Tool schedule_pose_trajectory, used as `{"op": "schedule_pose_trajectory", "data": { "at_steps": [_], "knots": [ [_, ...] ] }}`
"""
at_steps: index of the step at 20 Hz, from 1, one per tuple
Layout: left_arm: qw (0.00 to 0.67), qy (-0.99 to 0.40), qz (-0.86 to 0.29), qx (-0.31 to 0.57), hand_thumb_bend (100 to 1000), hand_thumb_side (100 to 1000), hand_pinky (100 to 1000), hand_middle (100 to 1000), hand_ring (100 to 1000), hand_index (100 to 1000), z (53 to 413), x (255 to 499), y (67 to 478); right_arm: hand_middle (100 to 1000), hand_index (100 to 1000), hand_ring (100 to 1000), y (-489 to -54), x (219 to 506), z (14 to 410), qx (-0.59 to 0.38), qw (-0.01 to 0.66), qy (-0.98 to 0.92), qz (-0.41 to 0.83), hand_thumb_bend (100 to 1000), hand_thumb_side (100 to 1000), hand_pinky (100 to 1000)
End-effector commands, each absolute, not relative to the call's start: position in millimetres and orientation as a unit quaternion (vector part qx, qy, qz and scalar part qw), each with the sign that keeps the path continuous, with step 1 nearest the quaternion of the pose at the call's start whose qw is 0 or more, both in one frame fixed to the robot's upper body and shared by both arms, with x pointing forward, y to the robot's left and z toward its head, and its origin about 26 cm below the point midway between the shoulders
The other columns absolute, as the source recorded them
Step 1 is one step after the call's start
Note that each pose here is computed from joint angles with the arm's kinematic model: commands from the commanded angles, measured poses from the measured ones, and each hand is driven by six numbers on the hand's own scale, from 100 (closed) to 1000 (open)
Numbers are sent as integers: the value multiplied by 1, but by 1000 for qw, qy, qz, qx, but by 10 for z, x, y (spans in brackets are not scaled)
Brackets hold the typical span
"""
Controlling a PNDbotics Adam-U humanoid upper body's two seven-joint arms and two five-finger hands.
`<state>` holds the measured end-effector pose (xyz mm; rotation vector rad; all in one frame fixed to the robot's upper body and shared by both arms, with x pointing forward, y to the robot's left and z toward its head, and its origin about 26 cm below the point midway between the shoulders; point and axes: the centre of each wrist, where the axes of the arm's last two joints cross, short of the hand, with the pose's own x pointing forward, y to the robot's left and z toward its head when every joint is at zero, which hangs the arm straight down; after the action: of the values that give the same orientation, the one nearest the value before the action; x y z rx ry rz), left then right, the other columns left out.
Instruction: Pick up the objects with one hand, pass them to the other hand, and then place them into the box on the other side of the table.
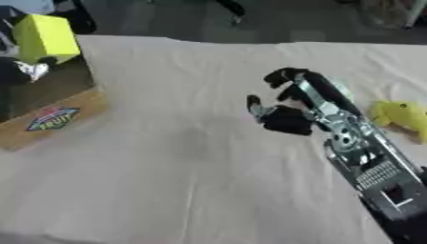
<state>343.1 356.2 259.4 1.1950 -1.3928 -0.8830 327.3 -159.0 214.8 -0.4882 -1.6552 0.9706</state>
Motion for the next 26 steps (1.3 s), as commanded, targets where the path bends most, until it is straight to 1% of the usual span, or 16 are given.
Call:
{"op": "schedule_pose_trajectory", "data": {
  "at_steps": [1,8,10,16,21,22,24,25,26],
  "knots": [
    [532,-557,-346,536,114,100,577,452,604,509,2702,3459,3808,752,813,714,-1652,3243,2282,-219,533,-713,400,261,422,817],
    [569,-514,-344,542,134,100,601,461,604,516,2545,3628,4035,751,812,713,-1682,3239,2298,-224,534,-714,393,262,425,817],
    [575,-507,-343,543,121,100,601,466,605,522,2513,3666,4069,751,812,713,-1685,3238,2300,-225,534,-715,392,263,425,817],
    [594,-493,-339,537,150,100,607,495,613,560,2409,3795,4121,749,812,711,-1687,3233,2300,-223,534,-716,390,264,425,817],
    [598,-496,-338,531,140,100,605,499,613,563,2362,3880,4104,748,811,710,-1693,3234,2288,-222,536,-717,386,265,424,816],
    [598,-497,-339,530,163,100,607,504,615,570,2353,3892,4098,747,811,710,-1694,3234,2286,-222,537,-717,385,264,425,816],
    [601,-493,-341,529,248,100,626,533,633,612,2329,3913,4097,747,811,710,-1696,3235,2281,-222,538,-717,384,265,425,816],
    [604,-488,-343,528,271,107,632,551,642,634,2318,3924,4100,747,811,710,-1698,3236,2280,-221,538,-717,384,265,425,816],
    [608,-482,-344,528,380,245,675,649,710,755,2307,3932,4106,747,810,709,-1700,3237,2279,-222,538,-717,383,265,424,816]
  ]
}}
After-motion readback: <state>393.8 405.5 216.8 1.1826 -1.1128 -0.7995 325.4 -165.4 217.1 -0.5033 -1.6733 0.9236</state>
